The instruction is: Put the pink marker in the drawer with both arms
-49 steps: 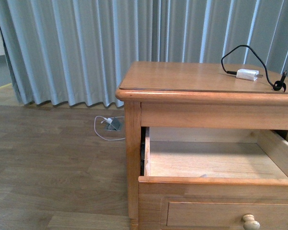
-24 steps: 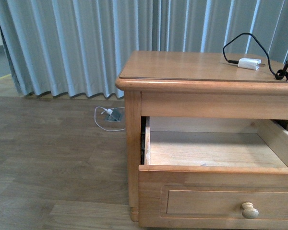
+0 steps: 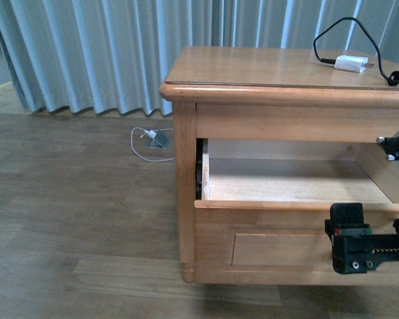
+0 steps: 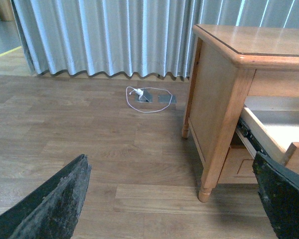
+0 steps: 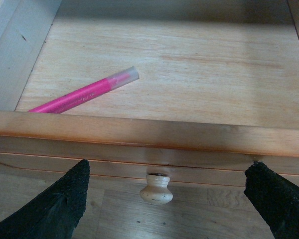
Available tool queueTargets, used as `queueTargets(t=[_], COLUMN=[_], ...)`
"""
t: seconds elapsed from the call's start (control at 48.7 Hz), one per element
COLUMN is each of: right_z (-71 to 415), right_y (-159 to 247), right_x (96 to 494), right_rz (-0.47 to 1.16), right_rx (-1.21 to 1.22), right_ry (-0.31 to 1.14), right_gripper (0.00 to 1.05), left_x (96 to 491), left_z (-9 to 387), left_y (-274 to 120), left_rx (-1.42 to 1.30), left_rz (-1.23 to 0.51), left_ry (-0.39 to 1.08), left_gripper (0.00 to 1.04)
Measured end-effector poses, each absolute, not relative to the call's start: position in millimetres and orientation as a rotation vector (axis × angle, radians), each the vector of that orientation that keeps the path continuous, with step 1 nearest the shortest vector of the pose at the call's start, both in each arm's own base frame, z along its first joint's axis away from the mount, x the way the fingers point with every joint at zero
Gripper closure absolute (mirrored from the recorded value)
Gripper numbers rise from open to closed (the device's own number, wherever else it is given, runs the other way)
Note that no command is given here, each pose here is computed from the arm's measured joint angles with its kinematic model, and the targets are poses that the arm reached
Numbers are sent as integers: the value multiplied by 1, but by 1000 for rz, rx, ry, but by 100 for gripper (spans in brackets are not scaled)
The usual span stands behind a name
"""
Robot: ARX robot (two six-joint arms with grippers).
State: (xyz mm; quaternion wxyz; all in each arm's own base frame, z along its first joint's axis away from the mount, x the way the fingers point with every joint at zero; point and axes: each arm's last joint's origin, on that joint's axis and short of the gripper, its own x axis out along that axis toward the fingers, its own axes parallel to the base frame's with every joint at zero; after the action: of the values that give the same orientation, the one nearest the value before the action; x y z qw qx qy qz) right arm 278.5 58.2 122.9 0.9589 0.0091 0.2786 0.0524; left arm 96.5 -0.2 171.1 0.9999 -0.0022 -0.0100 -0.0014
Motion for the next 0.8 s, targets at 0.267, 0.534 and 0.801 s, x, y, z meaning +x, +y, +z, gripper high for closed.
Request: queueTargets(t=[0.267, 0.534, 0.801], right_z=[113, 103, 94], right_y=[58, 61, 63], right_x=[318, 364, 399], right_rz=[52, 6, -26], right_rx=[20, 18, 24], right_ry=[511, 433, 366], right_gripper=[8, 8, 8], left_x=[97, 97, 97], left_z=[171, 171, 171], left_y=[0, 0, 0], left_rx=[-4, -4, -4], left_rz=[-3, -3, -3], left_ry=[-20, -20, -20], left_gripper=[6, 6, 6])
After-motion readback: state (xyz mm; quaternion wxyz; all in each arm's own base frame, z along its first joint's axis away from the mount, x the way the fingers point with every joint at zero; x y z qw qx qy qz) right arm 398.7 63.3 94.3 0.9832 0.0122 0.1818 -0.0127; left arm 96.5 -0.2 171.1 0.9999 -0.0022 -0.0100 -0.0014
